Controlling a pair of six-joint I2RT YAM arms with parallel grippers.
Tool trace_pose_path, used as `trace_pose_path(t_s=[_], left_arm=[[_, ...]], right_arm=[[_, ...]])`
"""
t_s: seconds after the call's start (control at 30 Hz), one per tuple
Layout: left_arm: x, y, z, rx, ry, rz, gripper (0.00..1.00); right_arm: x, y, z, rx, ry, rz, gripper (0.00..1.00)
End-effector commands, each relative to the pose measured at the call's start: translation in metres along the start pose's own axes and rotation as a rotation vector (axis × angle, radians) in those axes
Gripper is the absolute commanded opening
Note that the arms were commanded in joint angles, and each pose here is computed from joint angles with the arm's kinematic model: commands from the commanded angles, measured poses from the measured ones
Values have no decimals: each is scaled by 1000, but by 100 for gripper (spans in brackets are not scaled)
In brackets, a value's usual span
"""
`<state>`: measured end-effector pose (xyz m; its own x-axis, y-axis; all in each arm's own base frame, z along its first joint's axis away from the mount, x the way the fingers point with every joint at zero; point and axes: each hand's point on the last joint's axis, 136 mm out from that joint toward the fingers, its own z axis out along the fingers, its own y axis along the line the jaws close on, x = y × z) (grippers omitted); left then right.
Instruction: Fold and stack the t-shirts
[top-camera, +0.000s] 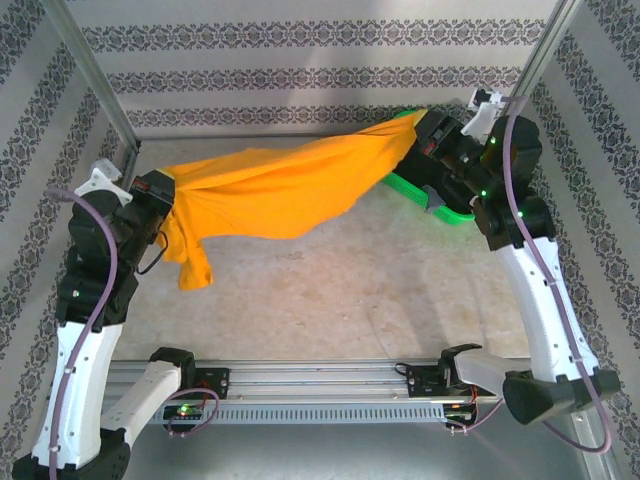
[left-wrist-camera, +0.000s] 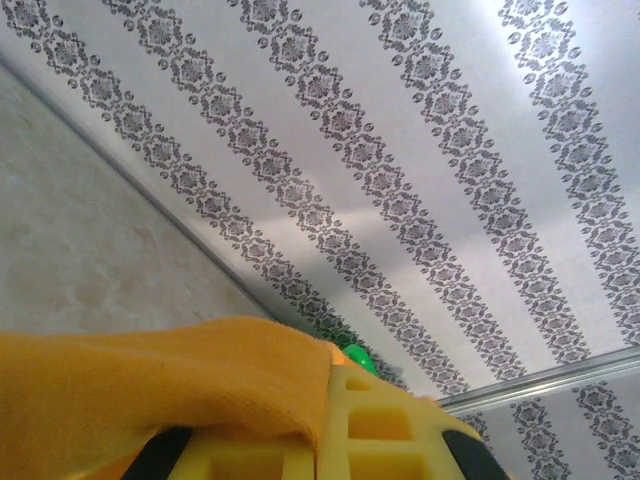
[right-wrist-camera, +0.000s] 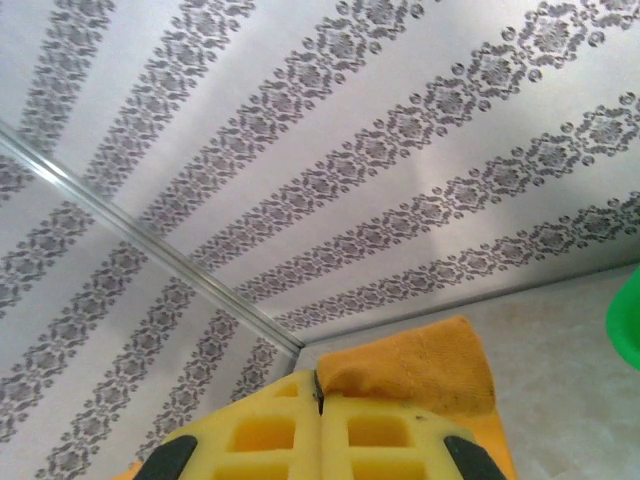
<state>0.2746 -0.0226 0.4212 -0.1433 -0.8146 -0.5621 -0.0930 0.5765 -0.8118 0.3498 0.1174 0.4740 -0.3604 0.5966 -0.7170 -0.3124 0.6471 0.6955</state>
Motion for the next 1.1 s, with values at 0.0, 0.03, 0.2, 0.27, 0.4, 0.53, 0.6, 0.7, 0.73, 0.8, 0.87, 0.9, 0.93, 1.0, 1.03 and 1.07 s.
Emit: trace_pose_path(t_s=[0.0, 0.03, 0.2, 0.27, 0.4, 0.53, 0.6, 0.7, 0.73, 0.8, 0.87, 0.9, 0.93, 1.0, 1.03, 1.07], left_arm=[[2, 16, 13, -51, -14, -1, 5], [7, 25, 21, -77, -1, -6, 4], [34, 81, 74, -294, 84, 31, 0], [43, 115, 103, -410, 129, 67, 0], [63, 167, 149, -524, 282, 78, 26], [74, 191, 136, -637, 338, 108, 67], [83, 201, 111, -705, 368, 120, 70], [111, 220, 66, -796, 470, 158, 69], [126, 228, 51, -812, 519, 152, 69], [153, 243, 23, -837, 594, 118, 70], [181, 258, 2, -855, 659, 76, 71], [189, 265, -2, -860, 674, 65, 71], [196, 270, -3, -851, 680, 52, 72], [204, 275, 6, -825, 679, 39, 79], [206, 274, 16, -800, 675, 43, 82], [208, 275, 26, -783, 680, 50, 82]], right_arm=[[7, -21, 11, 36, 10, 14, 0], [12, -29, 18, 53, 26, 27, 0], [50, -72, 80, 142, 176, 63, 0], [76, -98, 112, 207, 259, 80, 0], [125, -150, 155, 323, 437, 117, 25], [163, -174, 151, 419, 565, 84, 57], [180, -178, 134, 451, 601, 60, 61], [214, -181, 96, 493, 666, 7, 62], [228, -180, 83, 495, 694, -16, 62], [261, -178, 56, 489, 769, -74, 62], [298, -170, 30, 454, 853, -173, 63], [313, -166, 20, 437, 891, -230, 65], [334, -160, 7, 409, 945, -292, 67], [364, -153, -10, 357, 1033, -356, 70], [378, -148, -17, 327, 1072, -384, 71], [392, -142, -22, 295, 1112, -416, 72]])
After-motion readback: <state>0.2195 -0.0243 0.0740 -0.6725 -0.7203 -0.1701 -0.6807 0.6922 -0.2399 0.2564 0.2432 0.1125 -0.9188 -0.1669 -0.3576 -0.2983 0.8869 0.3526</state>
